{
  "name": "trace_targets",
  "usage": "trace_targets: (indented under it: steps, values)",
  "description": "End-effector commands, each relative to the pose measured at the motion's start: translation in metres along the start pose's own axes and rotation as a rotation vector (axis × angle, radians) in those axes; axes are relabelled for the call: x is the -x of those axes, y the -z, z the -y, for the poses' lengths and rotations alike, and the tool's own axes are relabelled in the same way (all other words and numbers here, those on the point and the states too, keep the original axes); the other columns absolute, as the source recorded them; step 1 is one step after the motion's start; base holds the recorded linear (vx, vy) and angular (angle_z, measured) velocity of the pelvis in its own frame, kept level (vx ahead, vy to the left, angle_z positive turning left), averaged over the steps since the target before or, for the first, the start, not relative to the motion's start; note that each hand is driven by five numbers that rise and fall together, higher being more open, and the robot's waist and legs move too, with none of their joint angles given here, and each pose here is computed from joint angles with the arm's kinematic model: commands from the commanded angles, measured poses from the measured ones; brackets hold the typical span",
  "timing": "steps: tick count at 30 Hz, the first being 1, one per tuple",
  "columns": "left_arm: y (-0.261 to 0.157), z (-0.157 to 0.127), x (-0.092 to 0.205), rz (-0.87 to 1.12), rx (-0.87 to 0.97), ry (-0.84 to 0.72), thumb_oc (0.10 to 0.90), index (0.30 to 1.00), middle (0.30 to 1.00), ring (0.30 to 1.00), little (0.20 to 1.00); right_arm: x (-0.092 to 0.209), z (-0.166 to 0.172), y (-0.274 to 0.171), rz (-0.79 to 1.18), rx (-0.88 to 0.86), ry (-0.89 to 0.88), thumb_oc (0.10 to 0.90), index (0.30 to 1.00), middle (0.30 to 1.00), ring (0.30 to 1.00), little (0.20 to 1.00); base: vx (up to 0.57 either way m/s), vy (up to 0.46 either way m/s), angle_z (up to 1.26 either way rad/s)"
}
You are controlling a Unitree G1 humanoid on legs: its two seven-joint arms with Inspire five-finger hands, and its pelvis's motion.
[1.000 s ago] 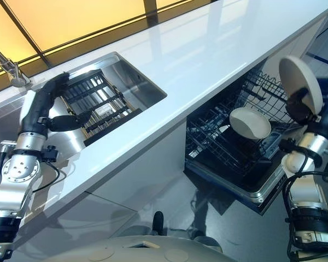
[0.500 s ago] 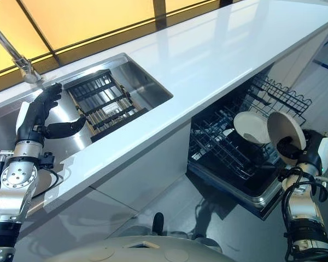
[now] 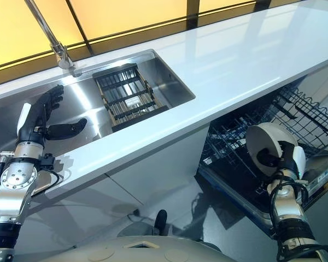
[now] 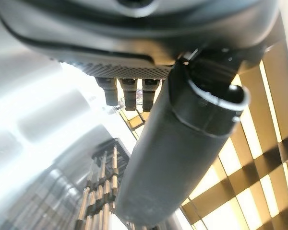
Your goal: Pick up plates and place into dishwasher.
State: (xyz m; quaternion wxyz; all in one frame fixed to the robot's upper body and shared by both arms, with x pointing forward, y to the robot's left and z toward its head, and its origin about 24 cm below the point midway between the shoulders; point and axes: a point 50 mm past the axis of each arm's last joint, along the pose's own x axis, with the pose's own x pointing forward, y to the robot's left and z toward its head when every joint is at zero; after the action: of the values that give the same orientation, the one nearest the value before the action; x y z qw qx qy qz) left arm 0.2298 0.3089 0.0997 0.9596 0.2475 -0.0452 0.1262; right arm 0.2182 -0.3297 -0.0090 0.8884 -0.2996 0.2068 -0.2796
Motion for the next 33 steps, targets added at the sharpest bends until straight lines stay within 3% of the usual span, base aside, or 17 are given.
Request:
trace_targets:
  steps: [1,17,18,19,24,33]
  values:
    - [-0.044,-0.021,-0.014,0.222,0.028,-0.082,0.800,0.900,0.900,0.900,0.900,-0.026,0.025,-0.061,0.203,-0.021,0.116,0.100,0.300,0.300,0.300,0.200,0.02,0.012,0.16]
    - [-0.052,-0.007,-0.016,0.242,0.042,-0.002,0.800,0.900,0.900,0.900,0.900,-0.032,0.004,-0.020,-0.069,0.249,-0.011,0.100,0.300,0.300,0.300,0.200,0.01,0.007,0.09]
    - [-0.052,-0.007,-0.016,0.242,0.042,-0.002,0.800,0.900,0.900,0.900,0.900,-0.032,0.004,-0.021,-0.068,0.249,-0.011,0.572,0.705,0.705,0.705,0.672,0.00,0.012,0.08]
    - [-0.051,-0.006,-0.016,0.242,0.045,-0.002,0.800,0.900,0.900,0.900,0.900,-0.032,0.002,-0.023,-0.060,0.239,-0.012,0.800,0.900,0.900,0.900,0.900,0.00,0.010,0.09]
    - [-0.050,-0.004,-0.014,0.238,0.047,-0.002,0.800,0.900,0.900,0.900,0.900,-0.030,0.001,-0.038,0.020,0.186,0.036,0.800,0.900,0.900,0.900,0.900,0.00,0.006,0.04]
    - [-0.041,-0.005,-0.007,0.219,0.056,-0.026,0.800,0.900,0.900,0.900,0.900,-0.012,0.030,-0.107,0.391,-0.040,0.297,0.800,0.900,0.900,0.900,0.900,0.00,0.007,-0.03]
